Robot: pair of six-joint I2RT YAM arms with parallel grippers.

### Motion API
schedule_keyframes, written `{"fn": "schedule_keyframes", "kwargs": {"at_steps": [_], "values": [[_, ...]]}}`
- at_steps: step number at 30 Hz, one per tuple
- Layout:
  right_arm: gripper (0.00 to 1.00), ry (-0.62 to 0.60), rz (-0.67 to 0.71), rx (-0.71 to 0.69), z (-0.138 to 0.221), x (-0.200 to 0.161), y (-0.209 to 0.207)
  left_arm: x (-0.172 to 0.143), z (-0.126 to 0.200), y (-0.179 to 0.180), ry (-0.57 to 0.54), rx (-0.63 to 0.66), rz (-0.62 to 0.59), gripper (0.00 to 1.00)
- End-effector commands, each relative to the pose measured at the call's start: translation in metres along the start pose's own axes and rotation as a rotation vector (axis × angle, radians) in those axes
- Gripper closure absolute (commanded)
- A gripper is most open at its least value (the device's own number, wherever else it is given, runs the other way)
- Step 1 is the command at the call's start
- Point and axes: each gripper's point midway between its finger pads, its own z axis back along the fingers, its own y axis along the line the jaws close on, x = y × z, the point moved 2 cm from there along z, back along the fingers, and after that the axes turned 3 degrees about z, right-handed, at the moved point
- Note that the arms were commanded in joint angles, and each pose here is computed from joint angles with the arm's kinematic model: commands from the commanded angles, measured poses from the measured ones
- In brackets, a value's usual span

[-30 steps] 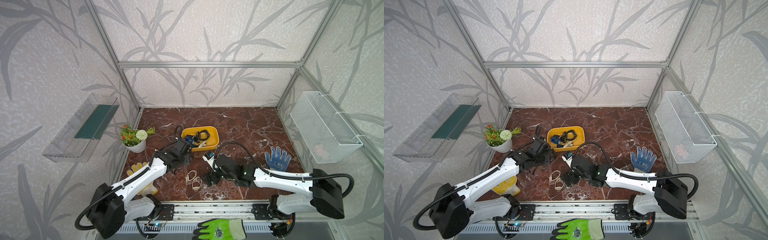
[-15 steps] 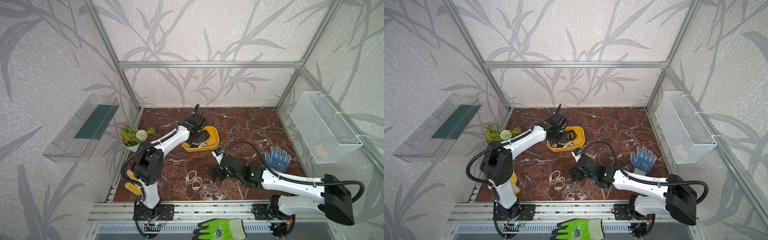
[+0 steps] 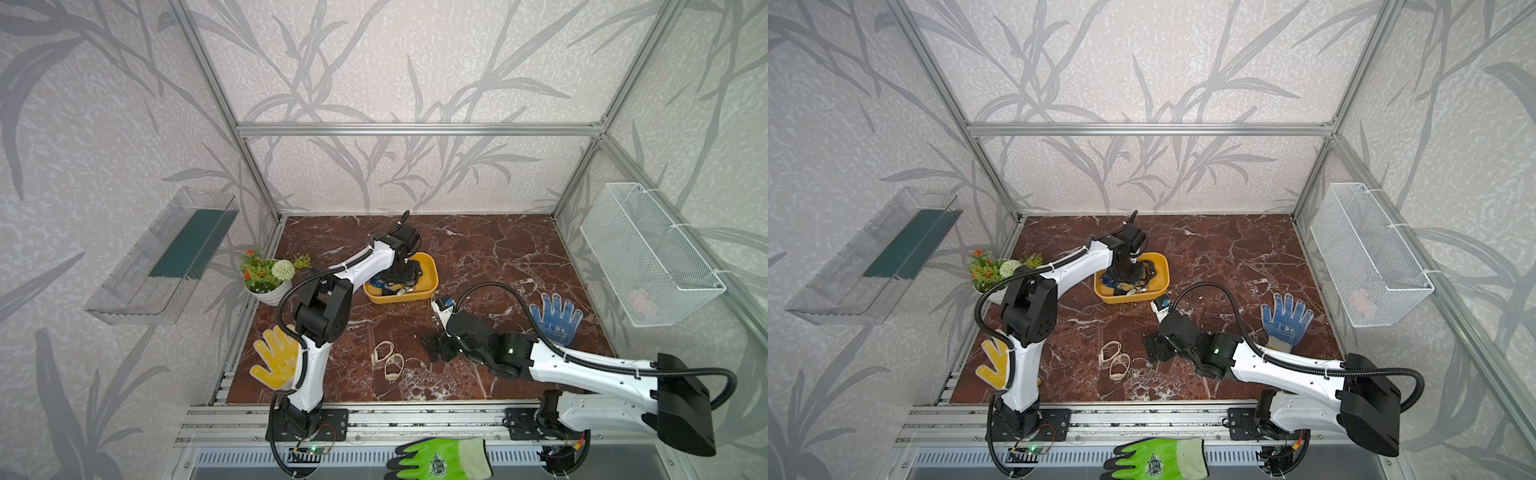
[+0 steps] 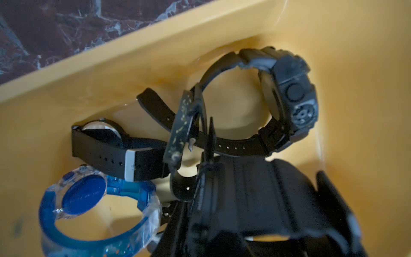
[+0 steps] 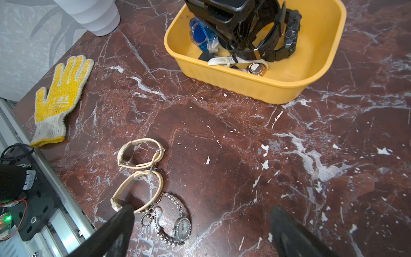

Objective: Put the watch into the storage box
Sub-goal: Place the watch in the storage box.

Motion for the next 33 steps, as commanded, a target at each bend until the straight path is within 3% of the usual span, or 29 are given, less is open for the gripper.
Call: {"fn": "schedule_keyframes", "kwargs": {"at_steps": [1, 6, 11, 16, 24, 33], "values": [[0.05, -0.003, -0.007, -0.025, 0.003, -0.001, -0.007, 0.004, 0.015, 0.0, -0.008, -0.009, 0.006, 0.7], [0.05, -0.017, -0.011, -0.029, 0.005, 0.003, -0.008, 0.014, 0.047, -0.006, -0.084, -0.063, 0.017, 0.48], [0.04, -0.025, -0.007, -0.034, 0.006, 0.006, -0.01, 0.018, 0.093, -0.003, -0.186, -0.099, 0.042, 0.39], [0.04, -0.025, -0.005, -0.034, 0.004, 0.006, -0.009, -0.003, 0.131, 0.011, -0.251, -0.124, 0.107, 0.31], [0.04, -0.005, 0.016, -0.01, -0.007, 0.004, -0.001, -0.115, 0.138, 0.053, -0.185, -0.126, 0.242, 0.19], [0.04, 0.013, 0.04, -0.002, -0.017, 0.001, 0.007, -0.22, 0.117, 0.073, -0.073, -0.13, 0.375, 0.19]]}}
